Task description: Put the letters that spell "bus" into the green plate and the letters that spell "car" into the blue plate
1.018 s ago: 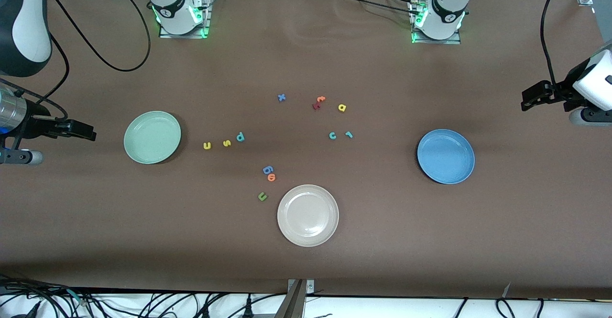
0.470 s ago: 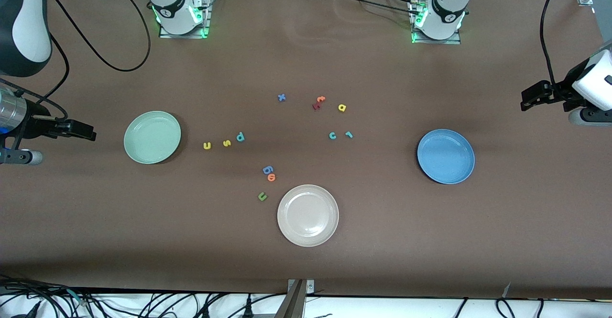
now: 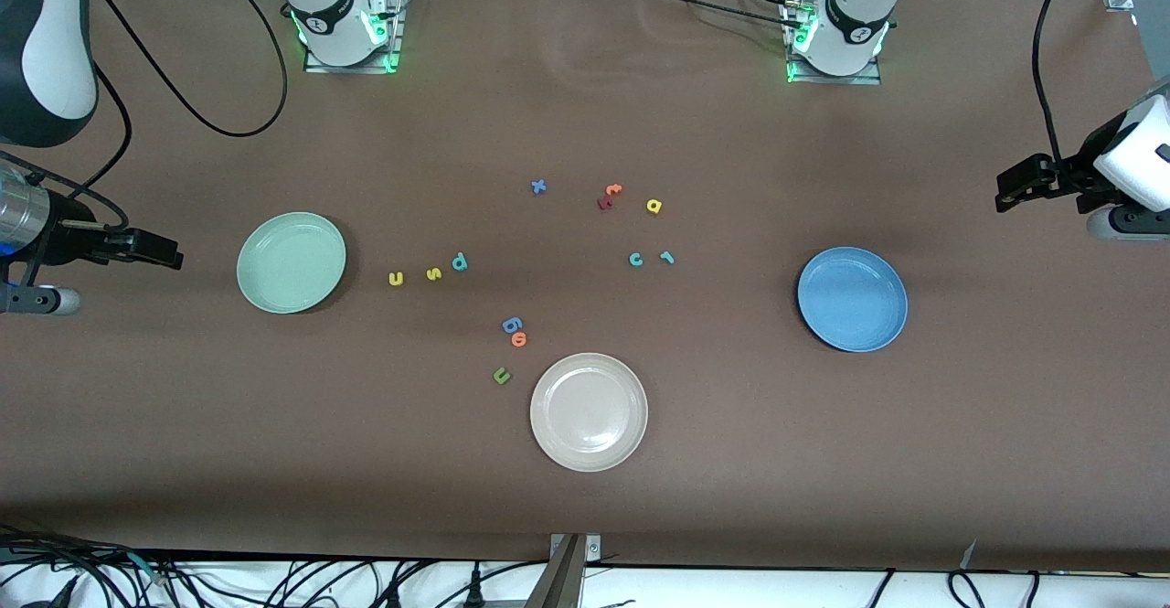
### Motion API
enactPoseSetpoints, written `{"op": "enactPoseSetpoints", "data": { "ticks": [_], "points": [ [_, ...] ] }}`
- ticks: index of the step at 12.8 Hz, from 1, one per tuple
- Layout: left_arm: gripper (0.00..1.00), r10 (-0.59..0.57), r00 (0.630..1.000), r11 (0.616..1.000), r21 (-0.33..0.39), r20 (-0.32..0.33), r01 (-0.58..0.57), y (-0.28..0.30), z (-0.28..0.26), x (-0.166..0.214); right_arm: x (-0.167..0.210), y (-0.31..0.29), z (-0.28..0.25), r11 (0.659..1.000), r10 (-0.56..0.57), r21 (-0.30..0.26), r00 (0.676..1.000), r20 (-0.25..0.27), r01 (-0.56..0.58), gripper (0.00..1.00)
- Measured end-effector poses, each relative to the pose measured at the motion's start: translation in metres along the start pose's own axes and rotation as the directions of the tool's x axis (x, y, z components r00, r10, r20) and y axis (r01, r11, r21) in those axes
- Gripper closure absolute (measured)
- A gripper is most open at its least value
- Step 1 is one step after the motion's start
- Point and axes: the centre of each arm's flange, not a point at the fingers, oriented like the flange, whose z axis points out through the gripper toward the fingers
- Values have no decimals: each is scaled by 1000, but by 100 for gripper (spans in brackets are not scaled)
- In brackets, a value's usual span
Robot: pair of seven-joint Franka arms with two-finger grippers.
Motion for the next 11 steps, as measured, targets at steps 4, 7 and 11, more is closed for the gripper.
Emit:
{"op": "enactPoseSetpoints", "data": {
  "ticks": [4,7,11],
  "points": [
    [0,1,1000,1000,0,0,-1,1,0,0,0,0,0,1000,0,0,1000,0,0,0],
    [0,2,1000,1000,0,3,-2,1,1,0,0,0,0,1000,0,0,1000,0,0,0],
    [0,7,1000,1000,0,5,-7,4,2,0,0,0,0,1000,0,0,1000,0,0,0]
  ]
}}
